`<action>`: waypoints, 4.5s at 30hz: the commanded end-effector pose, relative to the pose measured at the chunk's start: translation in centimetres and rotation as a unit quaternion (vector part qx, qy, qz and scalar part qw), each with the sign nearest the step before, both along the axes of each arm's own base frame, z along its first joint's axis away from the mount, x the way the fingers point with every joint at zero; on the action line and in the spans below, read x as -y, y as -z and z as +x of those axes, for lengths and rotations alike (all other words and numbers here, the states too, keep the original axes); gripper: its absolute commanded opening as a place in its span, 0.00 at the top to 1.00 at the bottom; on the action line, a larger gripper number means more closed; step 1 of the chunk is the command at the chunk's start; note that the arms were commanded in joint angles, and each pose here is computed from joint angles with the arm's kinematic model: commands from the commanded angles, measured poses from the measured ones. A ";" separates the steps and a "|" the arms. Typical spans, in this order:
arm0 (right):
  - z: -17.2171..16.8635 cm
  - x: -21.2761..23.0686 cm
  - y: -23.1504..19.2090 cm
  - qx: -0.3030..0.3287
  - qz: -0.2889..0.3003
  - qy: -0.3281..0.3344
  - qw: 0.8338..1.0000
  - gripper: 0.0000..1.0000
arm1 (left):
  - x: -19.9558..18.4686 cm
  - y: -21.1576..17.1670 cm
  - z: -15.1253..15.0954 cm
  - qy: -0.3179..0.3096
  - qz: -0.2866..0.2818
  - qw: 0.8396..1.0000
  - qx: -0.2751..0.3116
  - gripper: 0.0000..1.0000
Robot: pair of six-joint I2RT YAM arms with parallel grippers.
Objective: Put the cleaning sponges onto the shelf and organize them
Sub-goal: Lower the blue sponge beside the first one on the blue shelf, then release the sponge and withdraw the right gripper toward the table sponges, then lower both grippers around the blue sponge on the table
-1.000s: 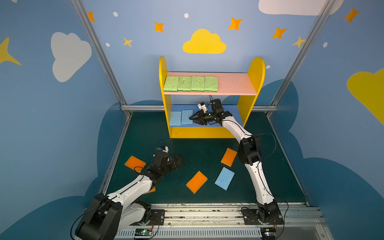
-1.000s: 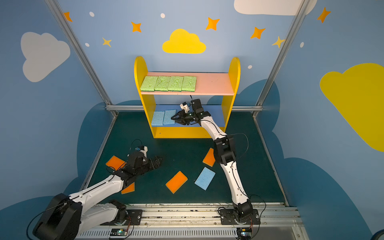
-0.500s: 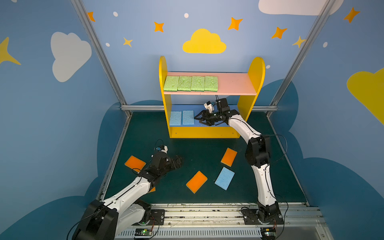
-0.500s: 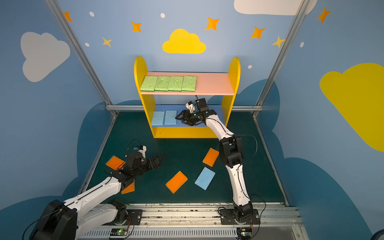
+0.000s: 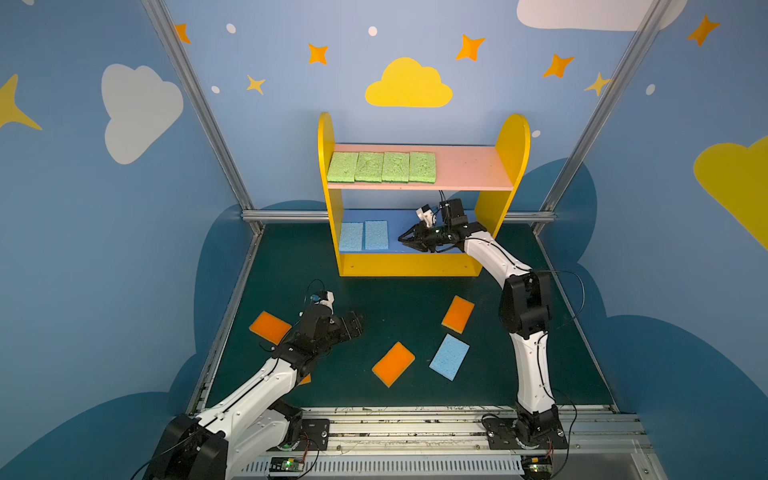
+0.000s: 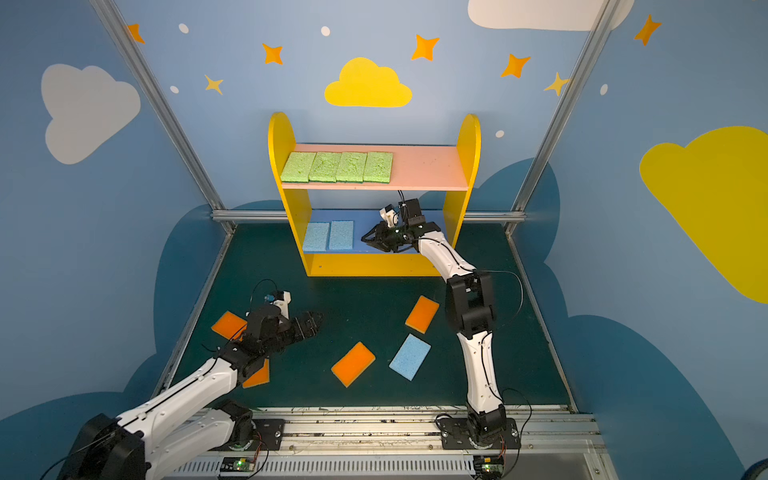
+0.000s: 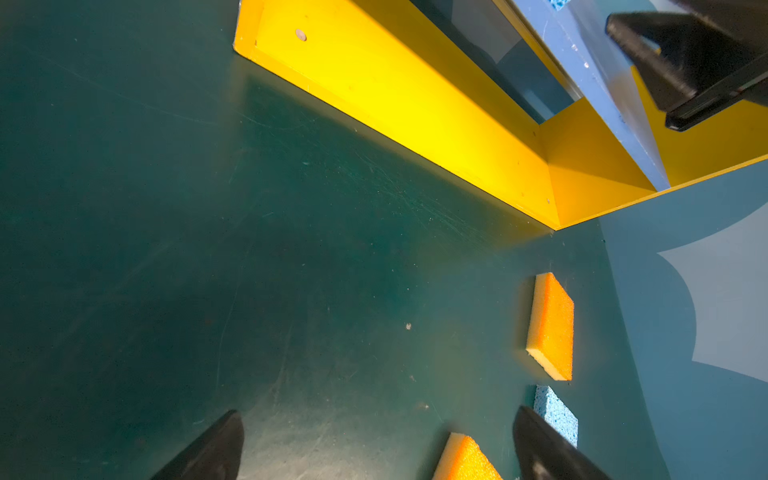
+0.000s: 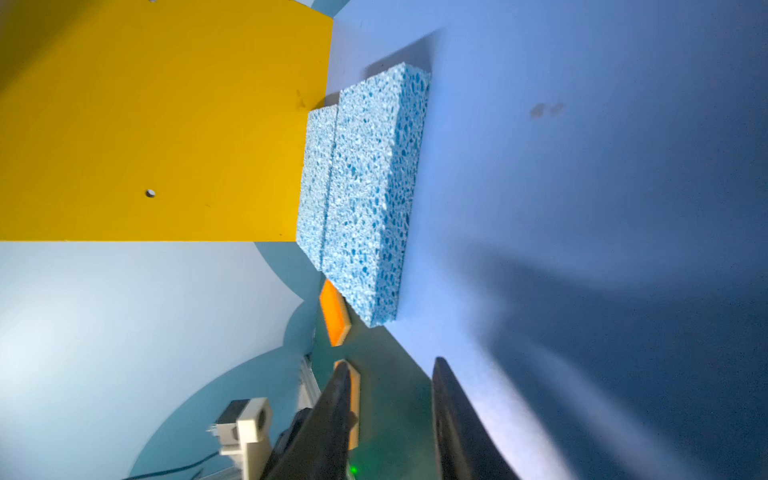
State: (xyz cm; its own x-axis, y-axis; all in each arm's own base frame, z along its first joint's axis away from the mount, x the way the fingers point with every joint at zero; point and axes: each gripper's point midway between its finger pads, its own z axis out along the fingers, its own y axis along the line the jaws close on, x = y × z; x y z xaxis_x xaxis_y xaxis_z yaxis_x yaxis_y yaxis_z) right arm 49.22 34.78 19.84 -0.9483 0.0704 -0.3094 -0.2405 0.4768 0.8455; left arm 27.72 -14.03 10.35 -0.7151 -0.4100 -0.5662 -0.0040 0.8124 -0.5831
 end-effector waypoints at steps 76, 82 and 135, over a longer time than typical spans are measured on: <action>-23.9 24.6 8.9 0.027 -0.141 0.268 0.953 0.36 | 25.9 5.8 -5.5 0.404 0.014 0.911 -0.081 0.65; -23.9 26.4 8.2 0.091 -0.125 0.331 0.931 0.34 | 27.1 6.2 -5.2 0.419 -0.005 0.904 -0.089 0.56; -23.4 25.8 8.6 0.094 -0.120 0.329 0.932 0.33 | 28.1 9.3 -5.0 0.417 -0.030 0.896 -0.147 0.83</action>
State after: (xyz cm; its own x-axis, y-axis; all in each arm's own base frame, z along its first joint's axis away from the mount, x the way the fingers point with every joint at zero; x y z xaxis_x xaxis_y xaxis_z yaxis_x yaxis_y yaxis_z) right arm 25.78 8.91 11.17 -0.6577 0.5250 -0.5403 0.0459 0.7438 0.6668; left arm 23.63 -42.67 2.39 -0.8914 0.3019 -0.3379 0.4526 0.5564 -0.6969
